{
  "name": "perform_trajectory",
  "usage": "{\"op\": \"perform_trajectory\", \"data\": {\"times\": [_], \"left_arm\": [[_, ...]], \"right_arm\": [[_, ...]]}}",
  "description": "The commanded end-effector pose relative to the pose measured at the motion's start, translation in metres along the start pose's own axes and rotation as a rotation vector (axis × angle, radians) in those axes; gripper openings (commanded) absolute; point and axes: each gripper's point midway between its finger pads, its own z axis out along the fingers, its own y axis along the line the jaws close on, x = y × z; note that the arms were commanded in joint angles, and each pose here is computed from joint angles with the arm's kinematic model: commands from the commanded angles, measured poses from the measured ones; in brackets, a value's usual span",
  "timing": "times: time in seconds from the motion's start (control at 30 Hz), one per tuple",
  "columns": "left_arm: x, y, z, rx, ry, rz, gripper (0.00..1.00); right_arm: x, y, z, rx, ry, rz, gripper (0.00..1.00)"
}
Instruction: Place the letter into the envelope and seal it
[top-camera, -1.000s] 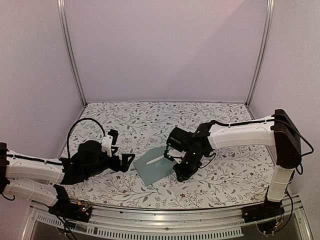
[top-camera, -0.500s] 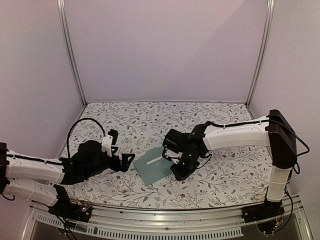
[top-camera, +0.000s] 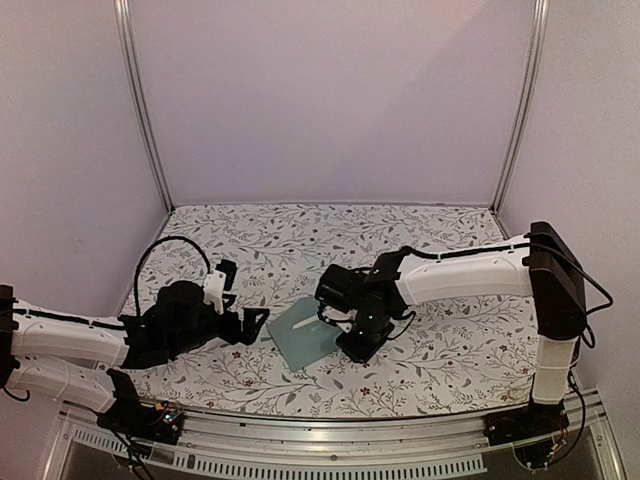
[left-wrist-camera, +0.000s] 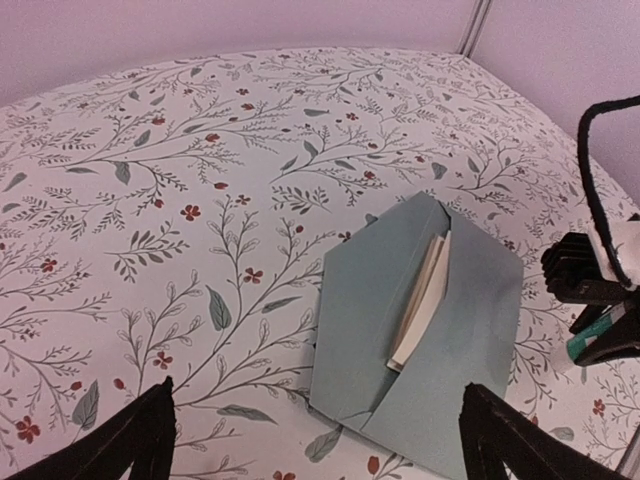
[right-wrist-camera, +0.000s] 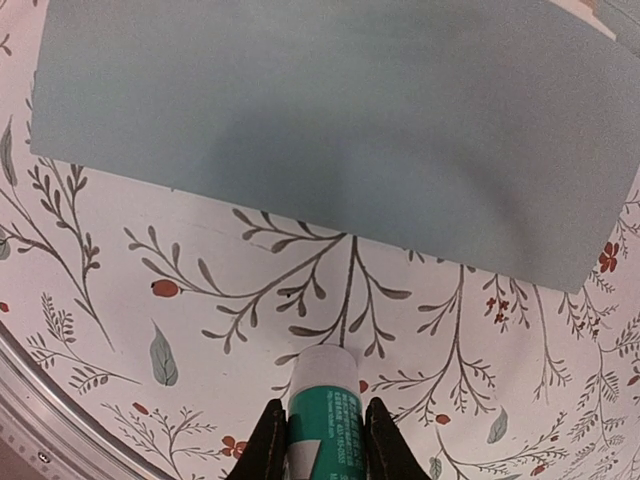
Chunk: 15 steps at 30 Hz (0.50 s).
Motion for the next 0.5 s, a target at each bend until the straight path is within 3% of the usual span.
{"op": "perform_trajectory", "data": {"times": [0.0, 0.47], "left_arm": [[-0.010, 0.003, 0.000, -0.015, -0.018, -0.001, 0.99], [-0.010, 0.002, -0.001, -0.008, -0.017, -0.002, 0.99]], "right_arm": [[0.050, -0.010, 0.058, 0.056, 0.180, 0.019, 0.00], [0.062, -0.008, 0.092, 0.039, 0.174, 0.141, 0.00]]}}
